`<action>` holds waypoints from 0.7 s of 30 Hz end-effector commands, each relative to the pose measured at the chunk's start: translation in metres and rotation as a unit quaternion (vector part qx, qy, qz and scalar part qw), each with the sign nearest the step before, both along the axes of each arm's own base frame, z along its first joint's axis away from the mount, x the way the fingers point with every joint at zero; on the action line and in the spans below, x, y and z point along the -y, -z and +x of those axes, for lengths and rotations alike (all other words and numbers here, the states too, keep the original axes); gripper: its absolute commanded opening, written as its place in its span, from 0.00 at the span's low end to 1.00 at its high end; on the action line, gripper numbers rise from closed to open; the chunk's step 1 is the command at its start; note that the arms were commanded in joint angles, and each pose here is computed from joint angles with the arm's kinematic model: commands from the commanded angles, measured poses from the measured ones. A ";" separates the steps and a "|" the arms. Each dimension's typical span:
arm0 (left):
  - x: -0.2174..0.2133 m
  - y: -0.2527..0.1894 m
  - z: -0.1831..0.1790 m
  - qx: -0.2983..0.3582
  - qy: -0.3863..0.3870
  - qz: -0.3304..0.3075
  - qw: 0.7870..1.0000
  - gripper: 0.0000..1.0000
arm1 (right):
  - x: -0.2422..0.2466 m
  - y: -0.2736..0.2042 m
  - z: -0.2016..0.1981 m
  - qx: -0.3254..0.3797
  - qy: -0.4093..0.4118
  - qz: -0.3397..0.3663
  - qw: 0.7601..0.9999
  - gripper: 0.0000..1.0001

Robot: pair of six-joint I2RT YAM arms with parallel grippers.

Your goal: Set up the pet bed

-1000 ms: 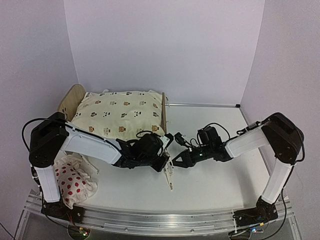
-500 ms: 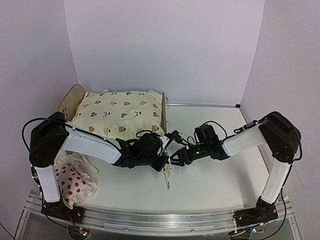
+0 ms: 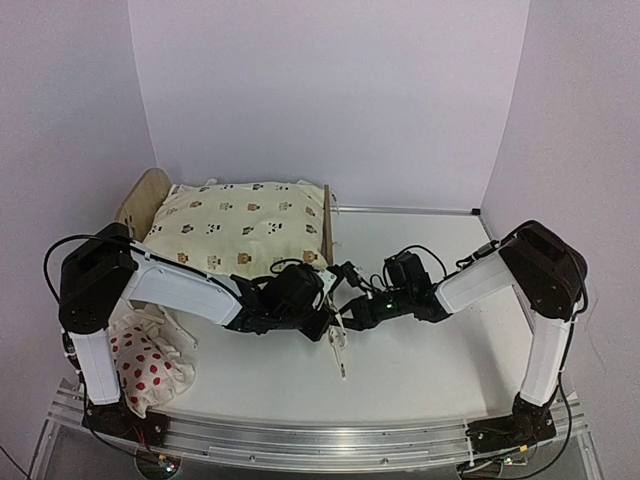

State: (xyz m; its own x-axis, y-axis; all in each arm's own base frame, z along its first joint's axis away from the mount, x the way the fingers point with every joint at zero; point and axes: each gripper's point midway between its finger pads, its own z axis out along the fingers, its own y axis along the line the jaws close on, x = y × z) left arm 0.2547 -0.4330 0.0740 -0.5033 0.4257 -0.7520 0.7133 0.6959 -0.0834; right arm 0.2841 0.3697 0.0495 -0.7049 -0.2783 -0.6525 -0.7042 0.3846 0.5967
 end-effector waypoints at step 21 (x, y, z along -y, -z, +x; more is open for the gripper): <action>-0.005 -0.055 -0.004 -0.005 -0.029 -0.027 0.999 0.76 | 0.019 -0.016 0.023 0.000 0.134 -0.025 0.991 0.00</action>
State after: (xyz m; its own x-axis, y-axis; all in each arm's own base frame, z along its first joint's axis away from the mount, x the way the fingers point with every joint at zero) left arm 0.2494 -0.4288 0.0862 -0.5435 0.4060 -0.7347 0.6924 0.7116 -0.1190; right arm 0.3002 0.3550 0.0412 -0.7599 -0.1887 -0.6220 -0.6117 0.5312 0.5862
